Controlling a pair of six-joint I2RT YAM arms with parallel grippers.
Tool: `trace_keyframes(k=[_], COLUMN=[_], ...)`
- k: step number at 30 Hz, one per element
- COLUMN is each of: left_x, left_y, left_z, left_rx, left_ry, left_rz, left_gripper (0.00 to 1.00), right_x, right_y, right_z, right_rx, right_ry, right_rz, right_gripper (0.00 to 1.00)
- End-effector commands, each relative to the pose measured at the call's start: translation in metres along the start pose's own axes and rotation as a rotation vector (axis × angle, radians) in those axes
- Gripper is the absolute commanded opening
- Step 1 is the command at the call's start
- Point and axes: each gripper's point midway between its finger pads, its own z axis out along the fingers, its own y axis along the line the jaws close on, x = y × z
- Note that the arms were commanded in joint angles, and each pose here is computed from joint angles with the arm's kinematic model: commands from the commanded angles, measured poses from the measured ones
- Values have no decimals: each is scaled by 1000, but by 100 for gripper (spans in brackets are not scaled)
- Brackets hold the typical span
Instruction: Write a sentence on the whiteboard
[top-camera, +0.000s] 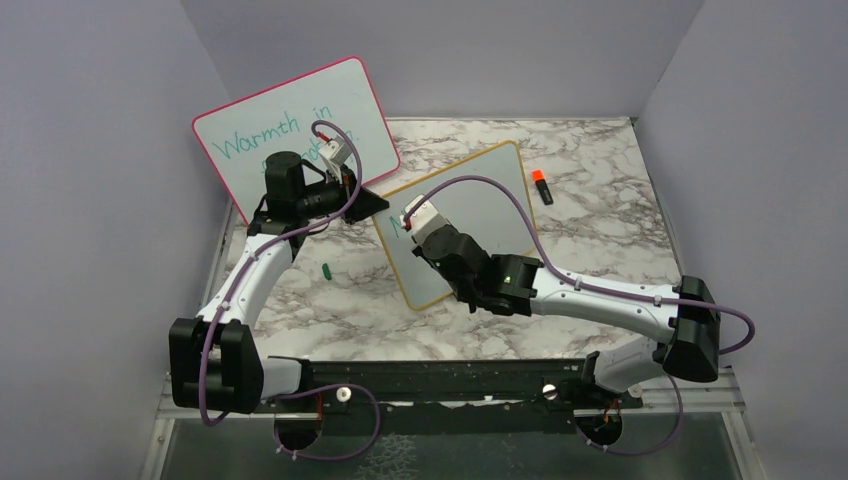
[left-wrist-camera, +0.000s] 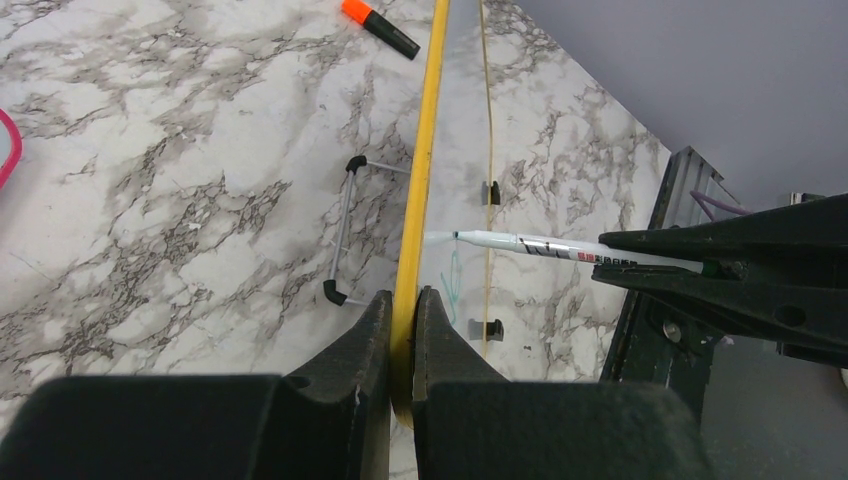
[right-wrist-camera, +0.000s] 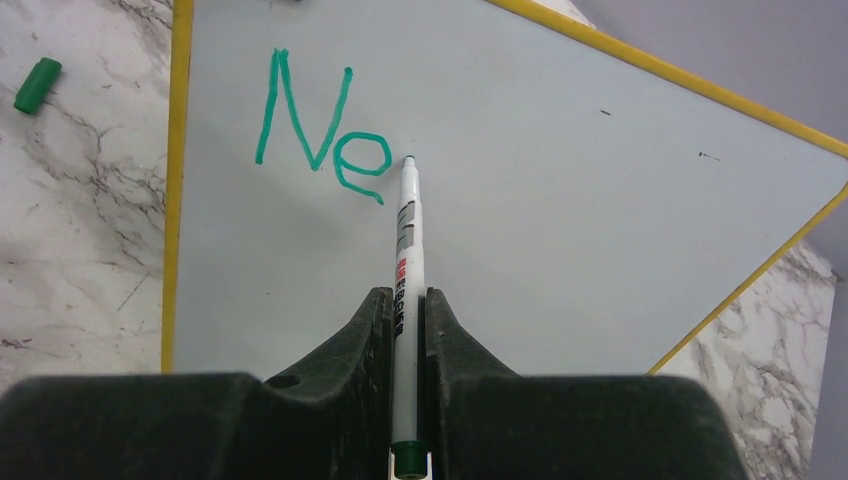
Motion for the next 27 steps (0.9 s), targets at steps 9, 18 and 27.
trace_keyframes(k=[9,18,27], left_x=[22,23,23], left_y=[10,10,9], left_z=[5,5,5], left_rx=[-33,-35,-28], left_ry=[63,64,67], left_rz=[-13,-15,-16], left_gripper=[0,0,0], right_x=[24,31,13], right_y=[-1,-2,-8], right_z=[-3,-4,-1], right_rx=[-5,2,34], right_ry=[81,93,38], right_rz=[-10,-7,1], right_gripper=[0,0,0])
